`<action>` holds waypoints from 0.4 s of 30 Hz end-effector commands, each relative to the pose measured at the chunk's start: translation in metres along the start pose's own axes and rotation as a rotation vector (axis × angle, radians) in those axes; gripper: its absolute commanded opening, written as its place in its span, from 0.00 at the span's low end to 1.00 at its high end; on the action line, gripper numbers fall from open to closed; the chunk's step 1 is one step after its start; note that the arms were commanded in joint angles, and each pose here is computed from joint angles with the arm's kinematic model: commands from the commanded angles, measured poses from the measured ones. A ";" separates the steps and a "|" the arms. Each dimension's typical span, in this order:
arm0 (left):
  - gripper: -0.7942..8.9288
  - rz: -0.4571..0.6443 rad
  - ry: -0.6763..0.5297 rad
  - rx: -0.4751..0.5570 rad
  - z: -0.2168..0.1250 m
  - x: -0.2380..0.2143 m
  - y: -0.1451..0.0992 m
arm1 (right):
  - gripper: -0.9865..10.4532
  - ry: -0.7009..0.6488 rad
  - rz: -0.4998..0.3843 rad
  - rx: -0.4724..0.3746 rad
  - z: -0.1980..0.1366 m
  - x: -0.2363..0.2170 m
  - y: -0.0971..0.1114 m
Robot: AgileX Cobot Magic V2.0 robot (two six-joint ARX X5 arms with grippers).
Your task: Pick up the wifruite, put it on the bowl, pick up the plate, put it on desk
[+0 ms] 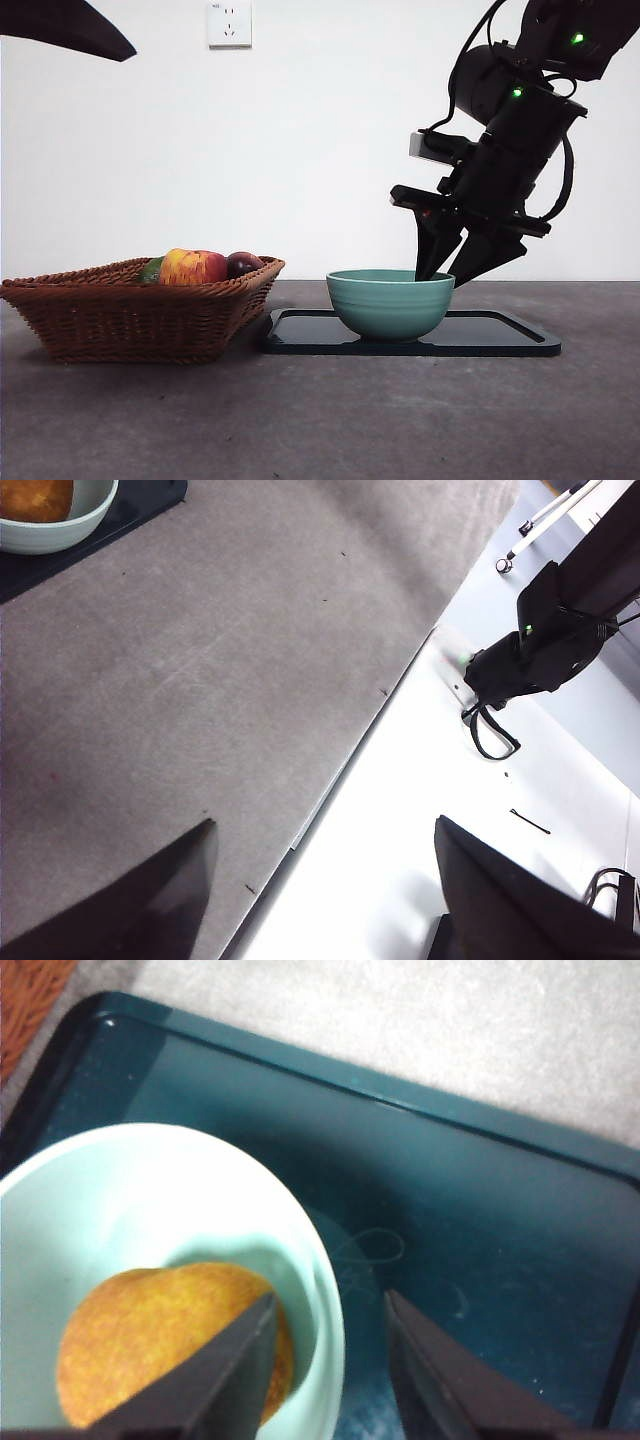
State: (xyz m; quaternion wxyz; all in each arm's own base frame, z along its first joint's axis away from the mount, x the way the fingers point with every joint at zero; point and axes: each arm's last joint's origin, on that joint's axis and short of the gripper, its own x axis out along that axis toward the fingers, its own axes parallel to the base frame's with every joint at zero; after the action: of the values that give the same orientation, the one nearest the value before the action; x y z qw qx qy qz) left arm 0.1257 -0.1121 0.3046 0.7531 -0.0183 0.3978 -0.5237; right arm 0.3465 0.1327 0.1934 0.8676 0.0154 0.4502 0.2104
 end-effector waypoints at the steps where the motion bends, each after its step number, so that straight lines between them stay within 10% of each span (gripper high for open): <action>1: 0.43 -0.009 -0.003 0.029 0.002 0.001 -0.001 | 0.24 -0.045 0.008 -0.005 0.012 -0.014 0.006; 12: 0.43 -0.009 -0.007 0.039 0.002 0.001 -0.001 | 0.24 -0.169 0.041 -0.032 0.019 -0.115 0.027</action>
State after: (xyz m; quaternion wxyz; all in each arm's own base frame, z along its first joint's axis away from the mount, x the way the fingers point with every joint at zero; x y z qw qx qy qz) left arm 0.1258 -0.1121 0.3047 0.7533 -0.0132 0.3939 -0.5265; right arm 0.2972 0.1152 0.2921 0.8979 0.0249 0.3757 0.2280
